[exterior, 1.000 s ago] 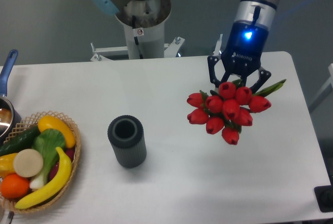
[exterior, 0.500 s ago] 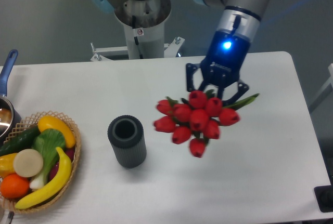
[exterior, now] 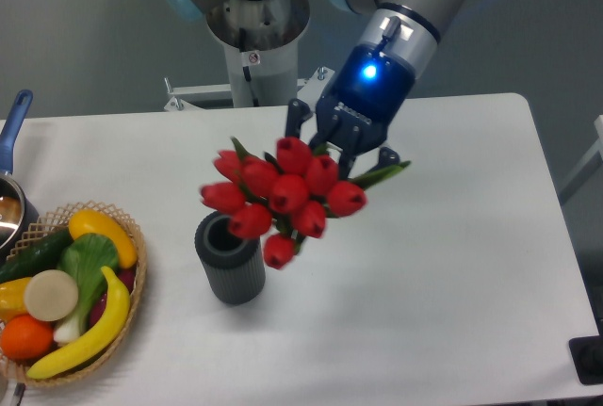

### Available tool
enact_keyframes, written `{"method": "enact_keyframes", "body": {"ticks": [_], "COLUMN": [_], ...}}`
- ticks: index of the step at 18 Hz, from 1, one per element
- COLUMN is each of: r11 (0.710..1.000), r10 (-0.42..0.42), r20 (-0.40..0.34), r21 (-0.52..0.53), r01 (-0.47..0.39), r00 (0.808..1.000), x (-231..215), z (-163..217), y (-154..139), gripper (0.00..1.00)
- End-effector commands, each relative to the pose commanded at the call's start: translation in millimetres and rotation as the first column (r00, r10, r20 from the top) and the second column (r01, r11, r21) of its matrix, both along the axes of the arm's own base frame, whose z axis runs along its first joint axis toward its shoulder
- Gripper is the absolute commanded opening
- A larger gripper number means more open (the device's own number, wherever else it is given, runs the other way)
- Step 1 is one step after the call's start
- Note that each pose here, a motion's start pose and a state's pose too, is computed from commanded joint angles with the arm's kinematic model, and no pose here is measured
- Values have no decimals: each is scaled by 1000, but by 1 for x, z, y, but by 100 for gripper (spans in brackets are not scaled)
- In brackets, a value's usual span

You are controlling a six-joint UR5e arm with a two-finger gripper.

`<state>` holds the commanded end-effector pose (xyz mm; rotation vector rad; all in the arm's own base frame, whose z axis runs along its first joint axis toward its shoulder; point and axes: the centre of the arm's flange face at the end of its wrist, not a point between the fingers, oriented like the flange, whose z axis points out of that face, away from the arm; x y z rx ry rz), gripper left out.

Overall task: Insert the flowers into the vase
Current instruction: 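Carry the tulip bunch toward the dark grey vase, raising it, then lower the tulip stems into the vase opening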

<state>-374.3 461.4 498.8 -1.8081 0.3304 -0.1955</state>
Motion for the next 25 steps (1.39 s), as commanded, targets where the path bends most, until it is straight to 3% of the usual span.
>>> {"method": "enact_keyframes", "body": {"ticks": [5, 12, 25], "r11": [987, 958, 956], "r10": [-123, -199, -230], "r20": [34, 67, 137], "r21": [112, 223, 218], "r01": [118, 179, 197], "r00": [992, 978, 964], "x": [20, 40, 57], "z": [-20, -45, -79], "y": [10, 1, 7], "gripper": [40, 40, 40]}}
